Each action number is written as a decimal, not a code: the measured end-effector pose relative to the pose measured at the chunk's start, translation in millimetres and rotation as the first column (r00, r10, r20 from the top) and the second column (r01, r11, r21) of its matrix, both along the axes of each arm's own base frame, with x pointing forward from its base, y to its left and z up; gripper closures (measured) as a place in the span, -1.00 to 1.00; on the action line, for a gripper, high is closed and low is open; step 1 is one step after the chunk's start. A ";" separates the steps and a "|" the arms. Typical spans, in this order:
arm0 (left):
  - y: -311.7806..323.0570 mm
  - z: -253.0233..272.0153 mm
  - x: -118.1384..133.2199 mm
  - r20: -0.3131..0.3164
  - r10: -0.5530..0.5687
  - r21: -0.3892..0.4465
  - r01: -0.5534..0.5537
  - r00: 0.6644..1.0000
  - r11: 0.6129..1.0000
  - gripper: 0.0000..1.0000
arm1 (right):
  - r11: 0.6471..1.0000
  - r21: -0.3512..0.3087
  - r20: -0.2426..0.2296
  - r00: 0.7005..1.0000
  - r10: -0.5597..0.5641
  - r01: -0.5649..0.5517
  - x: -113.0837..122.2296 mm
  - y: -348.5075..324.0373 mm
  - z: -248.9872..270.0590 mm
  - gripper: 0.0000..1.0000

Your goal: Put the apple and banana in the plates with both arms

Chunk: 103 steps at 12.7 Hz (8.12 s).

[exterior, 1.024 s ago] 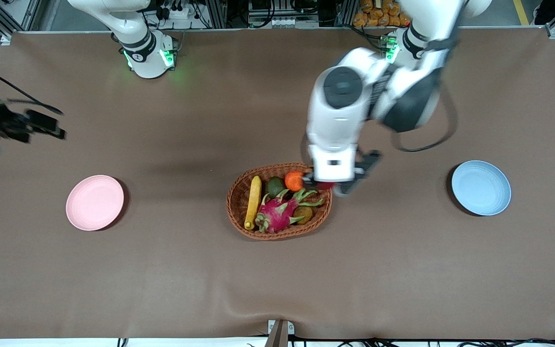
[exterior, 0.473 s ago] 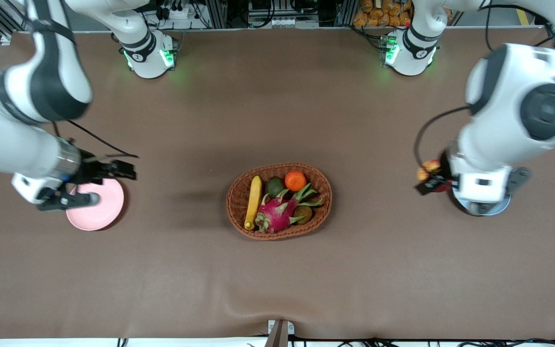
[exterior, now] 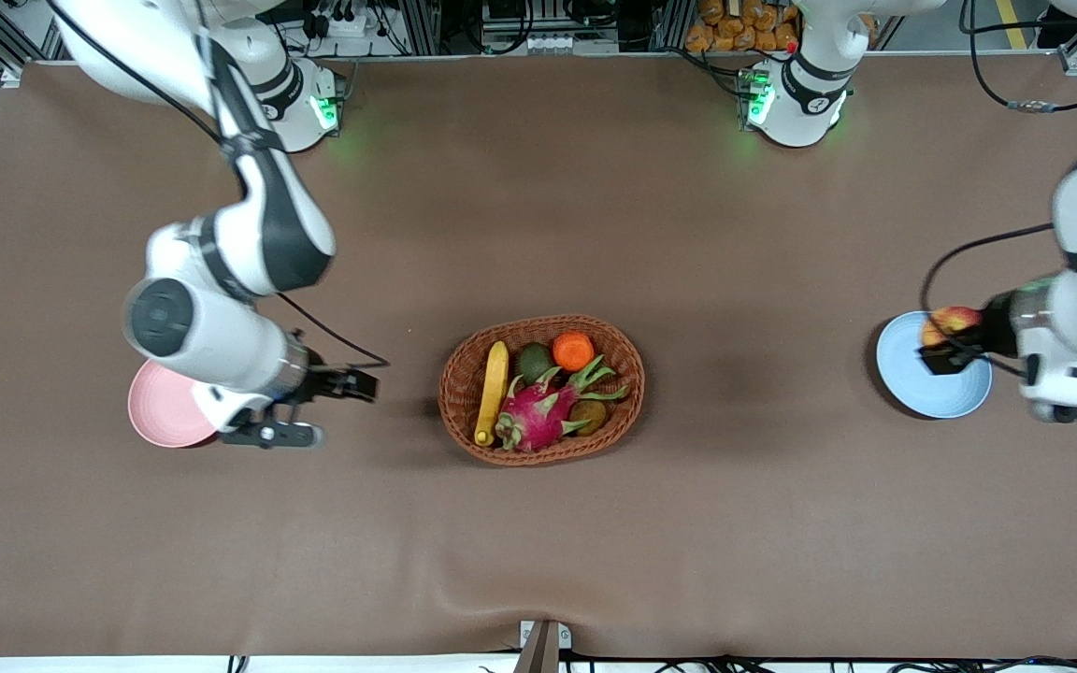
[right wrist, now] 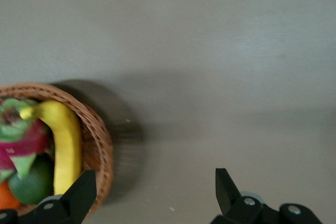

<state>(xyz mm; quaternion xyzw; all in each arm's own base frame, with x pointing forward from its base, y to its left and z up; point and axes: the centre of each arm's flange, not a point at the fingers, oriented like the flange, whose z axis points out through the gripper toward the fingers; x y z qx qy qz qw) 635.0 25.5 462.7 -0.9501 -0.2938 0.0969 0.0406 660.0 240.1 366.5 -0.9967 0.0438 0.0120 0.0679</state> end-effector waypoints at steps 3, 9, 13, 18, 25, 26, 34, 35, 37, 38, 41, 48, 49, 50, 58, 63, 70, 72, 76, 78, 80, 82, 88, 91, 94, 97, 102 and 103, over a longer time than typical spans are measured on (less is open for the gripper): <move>84.6 -62.0 -13.3 0.052 -0.005 -0.049 0.008 0.999 0.999 -0.54 | 0.997 0.014 0.028 0.997 -0.070 0.070 8.1 54.7 -4.3 -1.00; 105.7 -186.2 -27.3 0.003 0.076 -0.161 -0.074 0.997 0.984 -0.54 | 0.995 0.072 0.177 0.981 -0.077 0.065 21.0 96.7 -40.2 -1.00; 134.6 -250.1 -38.1 -0.050 0.056 -0.184 -0.064 0.997 0.981 -0.54 | 0.998 0.064 0.178 0.983 -0.038 0.027 12.5 127.1 -71.9 -1.00; 168.3 -265.8 -52.3 -0.064 0.016 -0.218 -0.030 0.998 0.976 -0.89 | 0.999 0.050 0.175 0.984 -0.010 0.002 5.6 141.2 -85.2 -0.64; 144.6 -93.8 -9.0 0.020 -0.082 -0.245 0.085 0.996 0.966 -1.00 | 0.999 0.045 0.175 0.984 0.000 -0.009 1.7 149.4 -104.4 -0.22; 130.2 -42.5 -7.2 0.054 -0.113 -0.245 0.123 0.992 0.962 -1.00 | 0.999 0.045 0.175 0.984 0.001 -0.009 1.5 149.9 -105.6 -0.22; 3.2 146.2 -30.2 0.239 -0.373 -0.053 0.396 0.897 0.917 -1.00 | 0.999 0.044 0.177 0.984 0.003 -0.012 1.1 151.7 -106.3 0.63; 4.1 152.3 -33.5 0.245 -0.371 -0.048 0.394 0.896 0.918 -1.00 | 0.999 0.044 0.179 0.984 0.003 -0.011 1.6 151.4 -105.8 0.63; 4.6 160.3 -37.4 0.255 -0.371 -0.041 0.393 0.893 0.918 -1.00 | 0.999 0.048 0.189 0.982 0.001 -0.010 4.2 151.2 -100.4 0.63; 3.3 164.6 -39.4 0.261 -0.373 -0.037 0.395 0.890 0.918 -1.00 | 0.998 0.054 0.203 0.979 -0.002 -0.009 7.1 151.5 -91.7 0.63; -17.7 182.2 -47.6 0.286 -0.404 -0.022 0.427 0.869 0.904 -1.00 | 0.997 0.074 0.239 0.971 -0.016 -0.002 15.3 142.8 -28.7 0.63; -54.1 207.6 -94.2 0.223 -0.455 -0.031 0.472 0.862 0.881 -1.00 | 1.000 0.008 0.166 0.986 -0.011 0.009 17.9 14.8 127.2 0.63; -54.6 208.1 -100.4 0.219 -0.456 -0.034 0.474 0.862 0.880 -1.00 | 1.000 -0.021 0.151 0.989 0.007 -0.004 23.8 -20.6 129.0 0.63; -54.0 207.8 -105.0 0.214 -0.455 -0.036 0.473 0.864 0.880 -1.00 | 0.999 -0.038 0.136 0.991 0.019 -0.014 30.3 -58.6 125.7 0.63; -47.4 218.2 -116.2 0.166 -0.405 -0.006 0.411 0.899 0.912 -1.00 | 0.981 -0.170 -0.035 0.996 0.086 -0.091 28.7 -279.3 36.0 0.63; -51.4 226.1 -116.2 0.187 -0.413 0.000 0.420 0.891 0.907 -1.00 | 0.978 -0.173 -0.052 0.993 0.108 -0.116 35.3 -329.6 -41.9 0.63; -67.9 220.0 -113.0 0.177 -0.441 -0.003 0.449 0.880 0.894 -1.00 | 0.975 -0.174 -0.042 0.990 0.132 -0.137 37.2 -320.0 -104.6 0.22; -78.2 211.8 -109.9 0.163 -0.453 -0.009 0.460 0.876 0.888 -1.00 | 0.972 -0.173 -0.028 0.988 0.154 -0.156 40.5 -300.5 -93.0 -0.22; -90.0 202.7 -107.7 0.154 -0.454 -0.011 0.461 0.878 0.887 -1.00 | 0.973 -0.174 0.013 0.987 0.159 -0.154 30.7 -271.3 -43.2 -1.00; -85.7 202.8 -105.9 0.163 -0.447 -0.007 0.454 0.880 0.891 -1.00 | 0.972 -0.171 0.046 0.985 0.168 -0.158 7.8 -263.8 -23.8 -1.00; -82.3 203.7 -104.5 0.172 -0.441 -0.004 0.448 0.881 0.894 -1.00 | 0.971 -0.166 0.072 0.980 0.187 -0.173 -18.2 -248.3 -3.9 -1.00; -76.7 203.9 -103.8 0.174 -0.432 -0.003 0.439 0.885 0.898 -1.00 | 0.971 -0.154 0.061 0.980 0.192 -0.181 -37.2 -242.5 33.1 -1.00; -56.3 204.6 -101.6 0.180 -0.403 -0.001 0.410 0.897 0.912 -1.00 | 0.984 -0.130 0.000 0.992 0.125 -0.124 -62.8 -267.8 159.6 -1.00; -55.1 204.5 -101.5 0.180 -0.401 -0.001 0.408 0.898 0.913 -1.00 | 0.991 -0.126 -0.048 0.998 0.038 -0.044 -71.3 -261.6 206.6 -1.00; -48.8 204.9 -100.9 0.182 -0.391 0.000 0.398 0.902 0.918 -1.00 | 0.993 -0.121 -0.079 0.997 -0.015 0.005 -84.1 -255.9 239.1 -1.00; -49.5 205.2 -100.8 0.184 -0.392 0.000 0.399 0.901 0.917 -1.00 | 0.993 -0.117 -0.063 0.997 -0.032 0.024 -100.4 -269.2 263.2 -1.00; -52.7 212.1 -101.4 0.199 -0.397 0.006 0.404 0.896 0.915 -1.00 | 0.994 -0.110 -0.060 0.998 -0.028 0.022 -122.5 -275.8 278.2 -1.00; -54.2 213.0 -101.7 0.200 -0.400 0.007 0.407 0.894 0.913 -1.00 | 0.994 -0.109 -0.063 0.998 -0.028 0.021 -123.4 -276.0 277.2 -1.00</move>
